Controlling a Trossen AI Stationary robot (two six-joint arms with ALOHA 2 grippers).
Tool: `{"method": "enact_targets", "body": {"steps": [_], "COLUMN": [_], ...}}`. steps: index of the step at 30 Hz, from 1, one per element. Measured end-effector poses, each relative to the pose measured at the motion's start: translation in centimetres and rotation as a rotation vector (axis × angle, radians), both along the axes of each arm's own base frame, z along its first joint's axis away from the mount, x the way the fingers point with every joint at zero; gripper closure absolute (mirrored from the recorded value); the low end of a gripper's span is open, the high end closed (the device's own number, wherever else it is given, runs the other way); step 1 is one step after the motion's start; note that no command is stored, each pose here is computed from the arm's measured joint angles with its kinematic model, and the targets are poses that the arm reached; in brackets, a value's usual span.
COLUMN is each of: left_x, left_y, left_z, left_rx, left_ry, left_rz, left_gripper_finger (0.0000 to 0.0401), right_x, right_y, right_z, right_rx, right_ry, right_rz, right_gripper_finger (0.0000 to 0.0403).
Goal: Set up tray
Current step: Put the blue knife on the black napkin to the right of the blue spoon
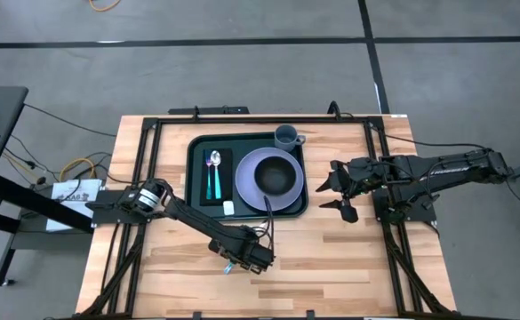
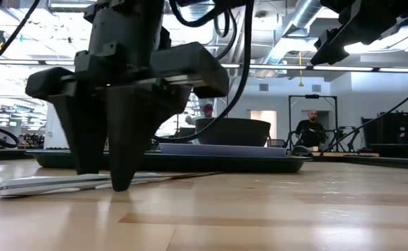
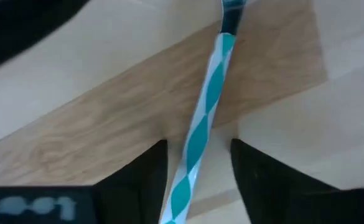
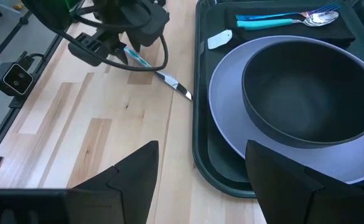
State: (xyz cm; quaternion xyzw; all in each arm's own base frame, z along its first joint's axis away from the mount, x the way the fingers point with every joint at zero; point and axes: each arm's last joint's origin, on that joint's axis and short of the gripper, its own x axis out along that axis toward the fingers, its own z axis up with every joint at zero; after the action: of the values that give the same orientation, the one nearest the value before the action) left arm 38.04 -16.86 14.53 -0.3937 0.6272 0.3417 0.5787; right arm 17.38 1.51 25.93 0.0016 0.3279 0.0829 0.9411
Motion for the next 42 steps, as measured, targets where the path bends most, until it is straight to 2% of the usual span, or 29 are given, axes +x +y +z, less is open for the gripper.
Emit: {"method": "enact_targets", "body": {"steps": [6,8,14,18,21,27,30,33,37,42], "left_x": [0.0,-0.1,-0.3,0.0,-0.4,-2.7,-3.3,-3.2,-1.6,0.6], "left_y": [-0.5,-0.7,-2.5,-4.9,-6.5,-8.8,-7.9,-6.1,-2.6,2.6], "left_z": [-0.2,-0.2,0.3,2.7,4.8,9.1,10.1,10.4,10.8,10.5], "left_rx": [-0.032,-0.043,-0.149,-0.205,-0.145,0.023,0.128,0.216,0.281,0.345], "left_ry": [-0.032,-0.029,-0.008,-0.073,-0.092,-0.097,-0.053,-0.008,-0.021,-0.017], "left_rz": [-0.041,-0.044,-0.093,-0.13,-0.057,0.178,0.306,0.373,0.395,0.36], "left_gripper_finger": [0.036,0.0383,0.0385,0.0385,0.0385,0.0385,0.0385,0.0385,0.0385,0.0385], "right_x": [0.0,0.0,0.0,0.0,0.0,0.0,0.0,0.0,0.0,0.0], "right_y": [0.0,0.0,0.0,0.0,0.0,0.0,0.0,0.0,0.0,0.0], "right_z": [0.0,0.0,0.0,0.0,0.0,0.0,0.0,0.0,0.0,0.0], "right_rx": [0.0,0.0,0.0,0.0,0.0,0.0,0.0,0.0,0.006,0.006], "right_ry": [0.0,0.0,0.0,0.0,0.0,0.0,0.0,0.0,0.001,0.002], "right_rz": [0.0,0.0,0.0,0.0,0.0,0.0,0.0,0.0,-0.005,-0.005], "right_gripper_finger": [0.0173,0.0173,0.0173,0.0173,0.0173,0.0173,0.0173,0.0173,0.0173,0.0173]}}
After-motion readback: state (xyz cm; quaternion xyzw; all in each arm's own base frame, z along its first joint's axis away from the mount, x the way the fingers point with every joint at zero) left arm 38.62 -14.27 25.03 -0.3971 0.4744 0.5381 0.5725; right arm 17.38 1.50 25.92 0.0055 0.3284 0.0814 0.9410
